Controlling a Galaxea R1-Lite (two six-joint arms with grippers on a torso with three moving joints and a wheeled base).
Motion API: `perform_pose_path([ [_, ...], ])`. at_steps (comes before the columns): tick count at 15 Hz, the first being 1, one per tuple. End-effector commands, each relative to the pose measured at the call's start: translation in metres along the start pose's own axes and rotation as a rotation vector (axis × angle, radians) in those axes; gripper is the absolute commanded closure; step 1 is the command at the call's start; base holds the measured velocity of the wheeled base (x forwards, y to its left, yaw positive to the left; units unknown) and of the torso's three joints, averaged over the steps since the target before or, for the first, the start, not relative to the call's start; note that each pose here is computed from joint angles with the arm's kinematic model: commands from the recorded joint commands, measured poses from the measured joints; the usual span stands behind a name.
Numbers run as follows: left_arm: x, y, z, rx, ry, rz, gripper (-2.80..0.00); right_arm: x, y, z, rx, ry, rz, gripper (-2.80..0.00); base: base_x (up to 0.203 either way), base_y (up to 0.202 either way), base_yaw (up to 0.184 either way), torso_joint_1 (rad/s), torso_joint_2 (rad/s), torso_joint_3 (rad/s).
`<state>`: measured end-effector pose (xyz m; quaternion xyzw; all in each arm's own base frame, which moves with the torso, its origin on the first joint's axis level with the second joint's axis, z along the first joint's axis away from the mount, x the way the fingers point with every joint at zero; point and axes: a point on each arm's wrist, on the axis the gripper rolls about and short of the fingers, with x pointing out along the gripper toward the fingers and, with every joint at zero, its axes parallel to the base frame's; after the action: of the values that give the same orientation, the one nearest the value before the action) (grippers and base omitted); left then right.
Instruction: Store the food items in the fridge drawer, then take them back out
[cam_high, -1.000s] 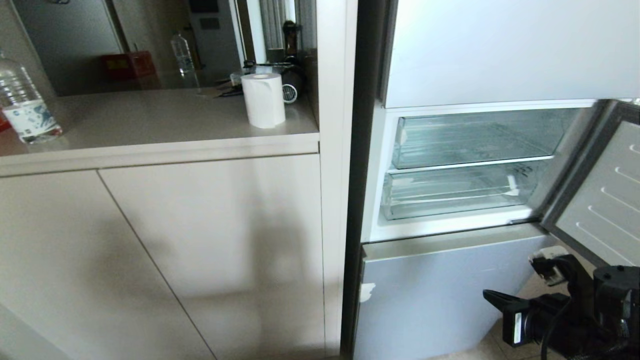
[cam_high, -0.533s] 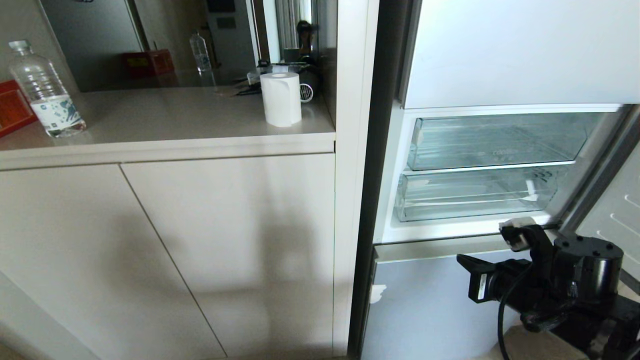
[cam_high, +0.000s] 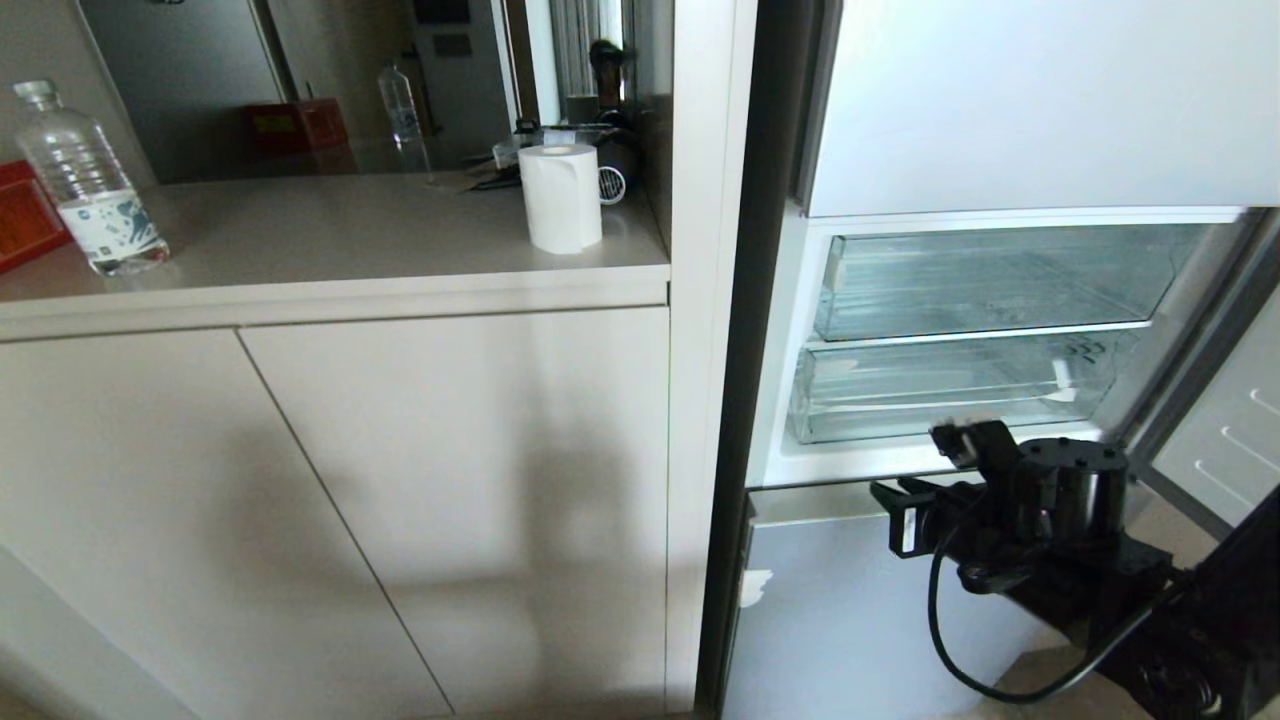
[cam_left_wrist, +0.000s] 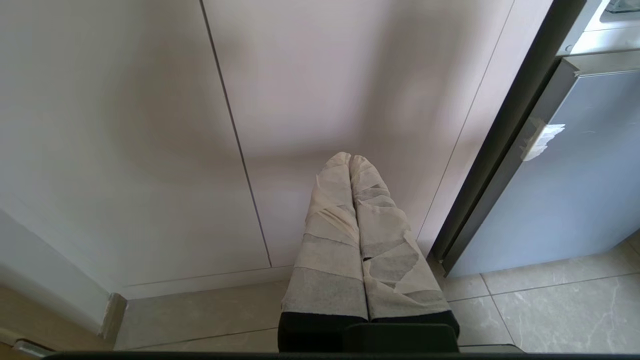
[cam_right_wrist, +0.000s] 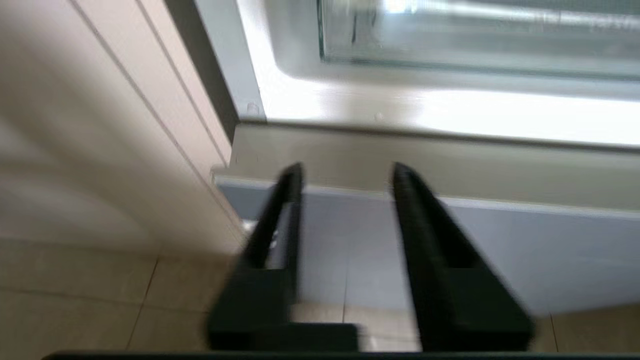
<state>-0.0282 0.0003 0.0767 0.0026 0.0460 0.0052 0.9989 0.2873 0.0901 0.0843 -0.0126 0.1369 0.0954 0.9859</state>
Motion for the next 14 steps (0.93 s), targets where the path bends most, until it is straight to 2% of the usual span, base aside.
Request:
perform_pose_path([
  [1, 0.0, 0.0, 0.0, 0.0, -0.001, 0.0, 0.0, 0.024, 0.002, 0.004, 0.006, -0.035, -0.005, -2.8, 0.0, 0.0, 0.0, 0.0, 0.0, 0.0],
  [6, 0.0, 0.0, 0.0, 0.0, 0.0, 0.0, 0.0, 0.063, 0.002, 0.019, 0.012, -0.128, -0.018, -2.8, 0.0, 0.0, 0.0, 0.0, 0.0, 0.0],
  [14, 0.0, 0.0, 0.0, 0.0, 0.0, 0.0, 0.0, 0.089, -0.004, 0.021, 0.029, -0.163, -0.036, -2.8, 0.0, 0.0, 0.0, 0.0, 0.0, 0.0],
])
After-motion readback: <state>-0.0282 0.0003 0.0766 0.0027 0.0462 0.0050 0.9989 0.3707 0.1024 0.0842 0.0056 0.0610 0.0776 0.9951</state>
